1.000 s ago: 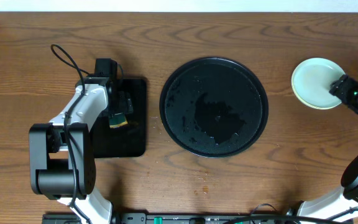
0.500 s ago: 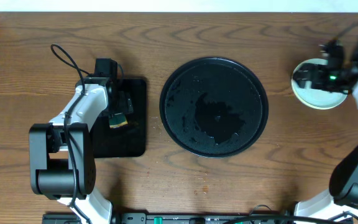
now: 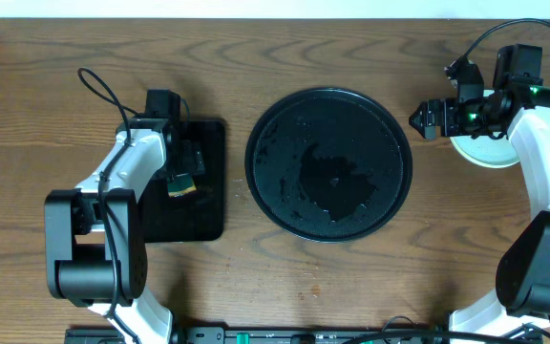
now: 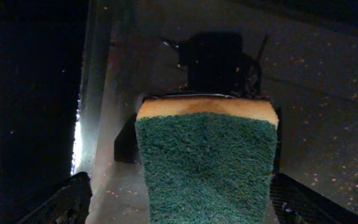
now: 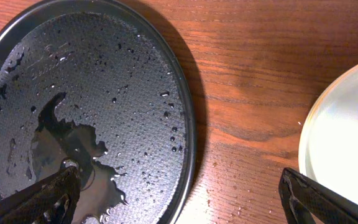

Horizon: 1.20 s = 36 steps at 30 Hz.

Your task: Clean dirty plates on tray and stack at the side

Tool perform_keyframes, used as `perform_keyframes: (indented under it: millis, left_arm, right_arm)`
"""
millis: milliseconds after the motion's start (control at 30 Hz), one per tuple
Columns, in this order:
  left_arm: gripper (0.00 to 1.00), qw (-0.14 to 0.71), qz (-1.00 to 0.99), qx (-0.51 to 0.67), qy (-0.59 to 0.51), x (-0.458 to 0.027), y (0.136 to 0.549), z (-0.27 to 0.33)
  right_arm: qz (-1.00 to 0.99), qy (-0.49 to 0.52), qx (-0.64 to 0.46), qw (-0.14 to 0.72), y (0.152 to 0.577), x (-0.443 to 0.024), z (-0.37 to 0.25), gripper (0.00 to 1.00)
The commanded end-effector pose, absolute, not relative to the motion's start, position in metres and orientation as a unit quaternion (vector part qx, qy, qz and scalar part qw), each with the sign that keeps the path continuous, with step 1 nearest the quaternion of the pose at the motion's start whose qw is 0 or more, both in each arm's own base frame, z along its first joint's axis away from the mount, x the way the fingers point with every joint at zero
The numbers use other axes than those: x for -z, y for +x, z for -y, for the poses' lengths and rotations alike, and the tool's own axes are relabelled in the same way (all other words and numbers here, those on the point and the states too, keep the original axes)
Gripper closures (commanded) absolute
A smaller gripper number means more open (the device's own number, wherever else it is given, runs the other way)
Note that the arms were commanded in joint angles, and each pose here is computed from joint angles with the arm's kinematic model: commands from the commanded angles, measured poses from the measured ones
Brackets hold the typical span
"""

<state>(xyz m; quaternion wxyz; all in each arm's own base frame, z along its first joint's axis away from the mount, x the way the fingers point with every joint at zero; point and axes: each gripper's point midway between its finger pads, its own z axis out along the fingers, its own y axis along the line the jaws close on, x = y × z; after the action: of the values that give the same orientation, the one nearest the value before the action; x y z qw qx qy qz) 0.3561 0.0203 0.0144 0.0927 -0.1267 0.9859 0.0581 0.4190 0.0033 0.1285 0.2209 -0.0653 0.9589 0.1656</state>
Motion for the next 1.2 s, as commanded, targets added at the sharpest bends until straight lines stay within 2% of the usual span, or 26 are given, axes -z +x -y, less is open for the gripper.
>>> perform_keyframes:
  millis: [0,300,400,500,667,833,933,1033,1167]
  left_arm:
    - [0.08,0.092,-0.985,-0.064,-0.130,-0.014,0.355,-0.023]
    - [0.09,0.092,-0.985,-0.064,-0.130,-0.014,0.355,-0.023]
    - [0.08,0.092,-0.985,-0.064,-0.130,-0.014,0.355,-0.023]
    - [0.09,0.092,-0.985,-0.064,-0.130,-0.014,0.355,-0.023]
    - [0.09,0.092,-0.985,-0.064,-0.130,-0.014,0.355,-0.023]
    - [0.08,0.092,-0.985,-0.064,-0.130,-0.014,0.355,-0.023]
    - [0.08,0.092,-0.985,-0.064,-0.130,-0.014,0.355,-0.023]
    - [0.08,0.092,-0.985,-0.064,-0.130,-0.014,0.355,-0.023]
    - [0.08,0.092,-0.985,-0.064,-0.130,-0.014,0.355,-0.023]
  right_arm:
    - [-0.957,-0.078,-0.165,0.225,0.419,-0.132,-0.007,0.01]
    - [-0.959,-0.080,-0.162,0.219,0.416,-0.127,-0.009,0.01]
    - [-0.954,-0.094,-0.160,0.235,0.411,-0.142,-0.019,0.01]
    - [-0.941,-0.124,-0.156,0.272,0.400,-0.177,-0.038,0.01]
    - [-0.893,-0.194,-0.153,0.375,0.364,-0.265,-0.082,0.01]
    - [-0.813,-0.263,-0.152,0.497,0.295,-0.359,-0.113,0.01]
    - [-0.753,-0.299,-0.094,0.579,0.259,-0.403,-0.107,0.01]
    - [-0.697,-0.305,-0.055,0.647,0.224,-0.423,-0.096,0.01]
    - [-0.628,-0.271,-0.013,0.729,0.194,-0.413,-0.078,0.01]
